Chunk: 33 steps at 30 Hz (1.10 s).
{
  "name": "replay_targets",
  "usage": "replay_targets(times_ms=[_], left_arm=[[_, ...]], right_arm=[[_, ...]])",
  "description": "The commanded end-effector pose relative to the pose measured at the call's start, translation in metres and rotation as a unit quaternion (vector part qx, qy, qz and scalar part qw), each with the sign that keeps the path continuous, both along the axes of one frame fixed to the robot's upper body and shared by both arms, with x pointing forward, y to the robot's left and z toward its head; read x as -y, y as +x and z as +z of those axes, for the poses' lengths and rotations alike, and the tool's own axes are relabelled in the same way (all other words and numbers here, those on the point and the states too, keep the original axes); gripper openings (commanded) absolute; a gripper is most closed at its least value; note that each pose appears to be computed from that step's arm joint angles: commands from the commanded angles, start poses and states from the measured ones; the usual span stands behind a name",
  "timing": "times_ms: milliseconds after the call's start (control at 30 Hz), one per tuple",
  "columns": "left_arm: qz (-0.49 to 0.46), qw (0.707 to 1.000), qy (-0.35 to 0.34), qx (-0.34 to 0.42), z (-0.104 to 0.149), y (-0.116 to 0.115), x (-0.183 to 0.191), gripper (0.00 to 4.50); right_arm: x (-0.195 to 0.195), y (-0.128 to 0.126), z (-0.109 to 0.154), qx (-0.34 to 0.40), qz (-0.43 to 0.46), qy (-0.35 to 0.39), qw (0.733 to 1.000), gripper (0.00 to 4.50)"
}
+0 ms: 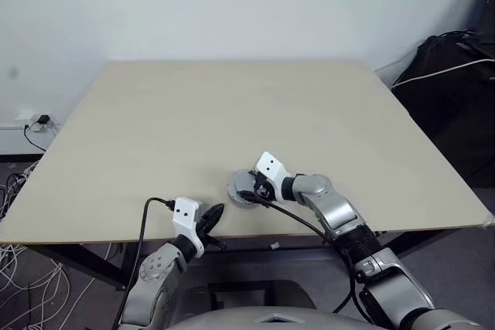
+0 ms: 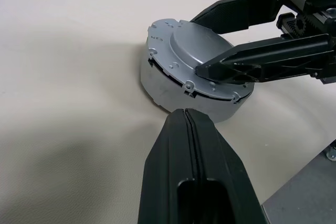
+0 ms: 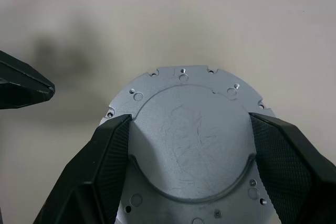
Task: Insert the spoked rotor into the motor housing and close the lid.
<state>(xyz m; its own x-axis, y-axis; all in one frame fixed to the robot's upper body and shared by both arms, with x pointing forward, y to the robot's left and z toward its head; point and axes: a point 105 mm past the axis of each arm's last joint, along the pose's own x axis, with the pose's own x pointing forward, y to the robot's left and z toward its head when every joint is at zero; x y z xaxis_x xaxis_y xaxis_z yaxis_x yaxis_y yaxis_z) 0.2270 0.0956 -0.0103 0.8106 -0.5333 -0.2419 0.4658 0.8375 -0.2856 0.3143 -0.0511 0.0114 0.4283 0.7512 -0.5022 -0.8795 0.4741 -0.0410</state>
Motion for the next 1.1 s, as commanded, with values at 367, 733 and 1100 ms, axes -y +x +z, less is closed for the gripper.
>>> replay_targets(times_ms=[367, 733, 1100], left_arm=[[0.002, 1.0, -0.007, 0.028, 0.011, 0.005, 0.0, 0.0], [0.003, 1.0, -0.008, 0.028, 0.012, 0.005, 0.0, 0.0], [0.003, 1.0, -0.008, 0.029, 0.013, 0.006, 0.001, 0.0]], right_arm=[[0.0, 0.003, 0.013, -0.002, 0.013, 0.023, 1.0, 3.22], [0.004, 0.004, 0.012, -0.001, 0.016, 0.01, 1.0, 3.22], [0.004, 0.005, 0.003, 0.003, -0.003, -0.016, 1.0, 3.22]])
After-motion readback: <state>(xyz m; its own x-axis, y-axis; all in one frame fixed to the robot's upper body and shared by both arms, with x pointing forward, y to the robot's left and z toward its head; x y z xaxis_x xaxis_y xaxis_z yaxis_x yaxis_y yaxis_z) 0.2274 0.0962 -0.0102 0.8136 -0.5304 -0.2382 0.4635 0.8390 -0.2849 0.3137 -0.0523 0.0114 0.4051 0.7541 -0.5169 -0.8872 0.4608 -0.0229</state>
